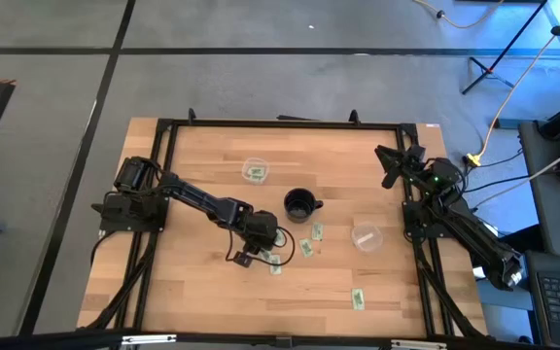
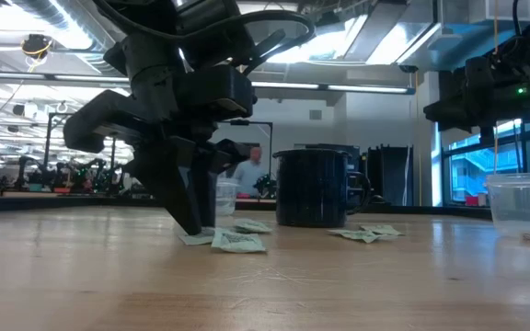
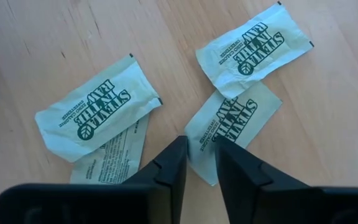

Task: Pick and place items into bin
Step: Put the green stevia packet into the top transparent bin

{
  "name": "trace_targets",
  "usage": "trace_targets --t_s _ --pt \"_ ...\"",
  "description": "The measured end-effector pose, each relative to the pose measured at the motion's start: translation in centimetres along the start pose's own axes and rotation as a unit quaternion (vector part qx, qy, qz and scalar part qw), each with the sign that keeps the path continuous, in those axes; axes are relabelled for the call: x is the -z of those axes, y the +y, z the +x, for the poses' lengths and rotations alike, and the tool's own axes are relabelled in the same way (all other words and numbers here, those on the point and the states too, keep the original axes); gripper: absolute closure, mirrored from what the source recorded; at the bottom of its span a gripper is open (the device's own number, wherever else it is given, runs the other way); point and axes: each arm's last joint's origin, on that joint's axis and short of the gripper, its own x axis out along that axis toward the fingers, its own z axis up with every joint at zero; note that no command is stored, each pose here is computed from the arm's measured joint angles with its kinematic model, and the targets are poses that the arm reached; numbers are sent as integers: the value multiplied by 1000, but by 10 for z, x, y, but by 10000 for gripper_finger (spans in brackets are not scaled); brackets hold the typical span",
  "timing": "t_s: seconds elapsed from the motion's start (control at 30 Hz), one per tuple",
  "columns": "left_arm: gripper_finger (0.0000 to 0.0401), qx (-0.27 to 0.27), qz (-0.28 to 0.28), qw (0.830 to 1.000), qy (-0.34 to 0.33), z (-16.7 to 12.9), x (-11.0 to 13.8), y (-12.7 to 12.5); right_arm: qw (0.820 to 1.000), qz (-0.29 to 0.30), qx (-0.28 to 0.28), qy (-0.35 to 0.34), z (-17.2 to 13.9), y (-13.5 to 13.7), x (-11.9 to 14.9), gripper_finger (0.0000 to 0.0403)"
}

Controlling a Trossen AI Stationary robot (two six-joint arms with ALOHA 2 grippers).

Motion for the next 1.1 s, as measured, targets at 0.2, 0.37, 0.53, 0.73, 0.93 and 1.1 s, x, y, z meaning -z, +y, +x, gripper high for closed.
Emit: trace_targets --t_s 0.2,0.37,0.53,0.73,0.93,1.1 --pt "342 0 0 1000 3 0 1 0 1000 0 0 0 0 0 0 308" --pt "348 0 0 1000 4 0 1 0 1000 0 0 0 0 0 0 308" --pt "366 -1 0 1000 7 -3 2 -1 1000 0 0 0 0 0 0 308" --pt "396 -12 -5 1000 17 -23 5 0 1000 0 0 0 0 0 0 308" --pt "398 -75 -27 997 18 -63 8 9 1000 0 0 -1 0 0 0 308" --pt "398 -164 -107 980 -36 -108 11 32 1000 0 0 0 0 0 0 308"
